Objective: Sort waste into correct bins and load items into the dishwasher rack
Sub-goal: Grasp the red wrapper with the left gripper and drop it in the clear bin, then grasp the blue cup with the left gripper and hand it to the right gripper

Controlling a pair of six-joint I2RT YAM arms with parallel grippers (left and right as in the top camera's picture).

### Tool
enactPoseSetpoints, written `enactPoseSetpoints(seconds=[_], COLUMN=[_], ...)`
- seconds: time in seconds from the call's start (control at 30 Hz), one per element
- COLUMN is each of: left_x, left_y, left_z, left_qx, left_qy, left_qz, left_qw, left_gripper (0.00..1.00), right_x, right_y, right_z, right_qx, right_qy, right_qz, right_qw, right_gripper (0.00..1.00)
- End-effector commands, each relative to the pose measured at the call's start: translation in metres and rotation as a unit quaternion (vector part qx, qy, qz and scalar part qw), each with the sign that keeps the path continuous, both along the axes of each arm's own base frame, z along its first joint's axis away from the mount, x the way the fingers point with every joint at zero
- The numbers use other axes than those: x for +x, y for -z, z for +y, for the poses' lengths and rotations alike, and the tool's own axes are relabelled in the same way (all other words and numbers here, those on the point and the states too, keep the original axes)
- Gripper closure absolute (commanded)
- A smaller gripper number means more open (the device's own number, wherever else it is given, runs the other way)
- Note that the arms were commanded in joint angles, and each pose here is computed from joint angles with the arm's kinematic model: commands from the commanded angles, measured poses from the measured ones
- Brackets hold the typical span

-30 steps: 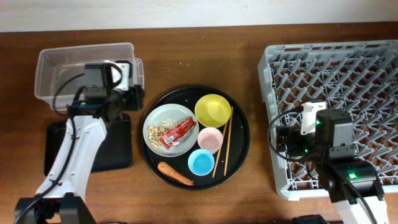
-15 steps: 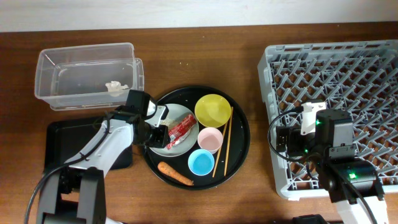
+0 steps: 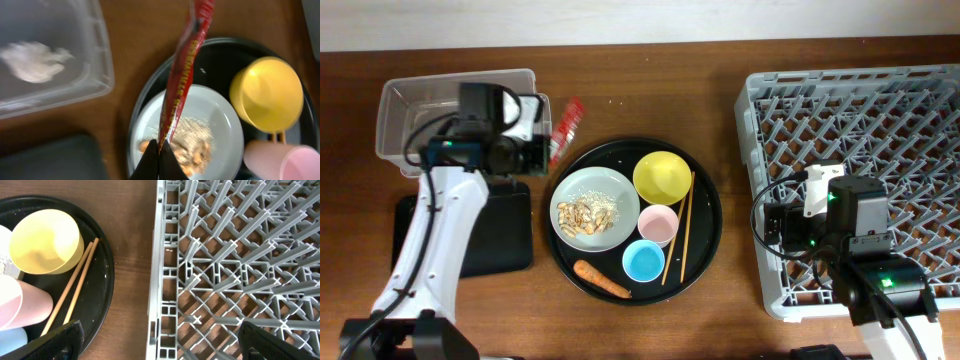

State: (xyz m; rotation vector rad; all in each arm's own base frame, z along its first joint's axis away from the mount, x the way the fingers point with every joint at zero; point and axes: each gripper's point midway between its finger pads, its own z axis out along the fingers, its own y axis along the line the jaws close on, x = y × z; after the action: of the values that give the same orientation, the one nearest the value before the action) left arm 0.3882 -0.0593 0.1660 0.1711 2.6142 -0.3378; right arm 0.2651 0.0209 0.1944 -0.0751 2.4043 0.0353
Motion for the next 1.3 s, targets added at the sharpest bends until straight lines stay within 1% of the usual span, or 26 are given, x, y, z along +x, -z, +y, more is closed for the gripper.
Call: enactPoseSetpoints(seconds=[0.0,0.07,0.13,0.2,0.23,0.27,0.3,0.33,0.37,0.4,0.43,0.47,0.5,0.53,0.57,0.63,0.67,0.73,0.77,0.83,0.9,1.0,1.1,1.17,1.23,1.27], left_x=[0.043,0.061,0.079,0.087,0.09,0.09,0.089,0.088,0.079,0.064,0.045,0.02,-0.007,-0.03,-0.062,-0.114,-0.131,-0.146,-0.156,-0.167,-0.167,-0.172,-0.159,-0.161,-0.164,-0.163], left_y=[-0.031,-0.029,0.0,0.03,0.043,0.043,0.038,0.024,-0.003,-0.023,-0.033,-0.031,-0.02,-0.007,0.004,0.013,0.014,0.022,0.031,0.05,0.068,0.085,0.092,0.099,0.104,0.104], left_z=[0.064,0.092,0.108,0.117,0.12,0.12,0.12,0.117,0.099,0.076,0.047,0.017,-0.012,-0.031,-0.054,-0.08,-0.094,-0.109,-0.114,-0.12,-0.131,-0.135,-0.143,-0.149,-0.152,-0.152], left_qx=[0.076,0.116,0.124,0.125,0.126,0.126,0.125,0.123,0.1,0.073,0.04,0.017,-0.003,-0.001,0.003,0.019,0.019,0.028,0.033,0.038,0.036,0.023,0.012,0.017,0.02,0.02], left_qy=[-0.083,-0.126,-0.142,-0.148,-0.15,-0.149,-0.15,-0.148,-0.126,-0.097,-0.057,-0.018,0.023,0.051,0.089,0.145,0.173,0.204,0.214,0.223,0.239,0.237,0.24,0.249,0.255,0.255], left_qz=[-0.099,-0.121,-0.11,-0.087,-0.076,-0.076,-0.081,-0.093,-0.108,-0.111,-0.099,-0.062,-0.009,0.04,0.097,0.18,0.197,0.205,0.218,0.229,0.211,0.216,0.186,0.19,0.195,0.195], left_qw=[0.989,0.978,0.976,0.977,0.978,0.978,0.977,0.977,0.981,0.986,0.993,0.998,1.0,0.998,0.991,0.973,0.965,0.957,0.952,0.947,0.947,0.947,0.953,0.949,0.947,0.947], left_gripper=[1.0,1.0,1.0,1.0,0.91,0.55,0.5,0.5,0.5,0.5,0.5,0.5,0.5,0.5,0.51,0.51,0.51,0.5,0.5,0.5,0.5,0.5,0.51,0.51,0.64,0.75], right_x=[0.002,0.002,0.002,0.002,0.002,0.002,0.002,0.002,0.002,0.002,0.002,0.002,0.002,0.002,0.002,0.002,0.002,0.001,0.001,0.001,0.001,0.001,0.001,0.001,0.001,0.001], right_y=[-0.009,-0.009,-0.009,-0.009,-0.009,-0.009,-0.009,-0.009,-0.009,-0.009,-0.009,-0.009,-0.009,-0.009,-0.009,-0.009,-0.009,-0.008,-0.008,-0.008,-0.008,-0.008,-0.008,-0.008,-0.008,-0.008], right_z=[0.0,0.0,0.0,0.0,0.0,0.0,0.0,0.0,0.0,0.0,0.0,0.0,0.0,0.0,0.0,0.0,0.0,-0.001,-0.001,0.0,0.0,-0.001,-0.001,-0.001,-0.001,-0.001], right_qx=[-0.002,-0.002,-0.002,-0.002,-0.002,-0.002,-0.002,-0.002,-0.002,-0.002,-0.002,-0.002,-0.002,-0.002,-0.002,-0.002,-0.002,-0.002,-0.002,-0.002,-0.002,-0.002,-0.002,-0.002,-0.002,-0.002], right_qy=[0.003,0.003,0.003,0.003,0.003,0.003,0.003,0.003,0.003,0.003,0.003,0.003,0.003,0.003,0.003,0.003,0.003,0.003,0.003,0.003,0.003,0.003,0.003,0.003,0.003,0.003], right_qz=[-0.013,-0.014,-0.013,-0.013,-0.013,-0.013,-0.013,-0.013,-0.013,-0.014,-0.014,-0.014,-0.013,-0.013,-0.013,-0.013,-0.013,-0.011,-0.011,-0.011,-0.011,-0.009,-0.009,-0.009,-0.009,-0.009], right_qw=[1.0,1.0,1.0,1.0,1.0,1.0,1.0,1.0,1.0,1.0,1.0,1.0,1.0,1.0,1.0,1.0,1.0,1.0,1.0,1.0,1.0,1.0,1.0,1.0,1.0,1.0], right_gripper=[0.02,0.02,0.02,0.02,0.02,0.02,0.02,0.02,0.02,0.02,0.02,0.02,0.02,0.02,0.02,0.02,0.02,0.02,0.02,0.01,0.01,0.02,0.02,0.02,0.02,0.02])
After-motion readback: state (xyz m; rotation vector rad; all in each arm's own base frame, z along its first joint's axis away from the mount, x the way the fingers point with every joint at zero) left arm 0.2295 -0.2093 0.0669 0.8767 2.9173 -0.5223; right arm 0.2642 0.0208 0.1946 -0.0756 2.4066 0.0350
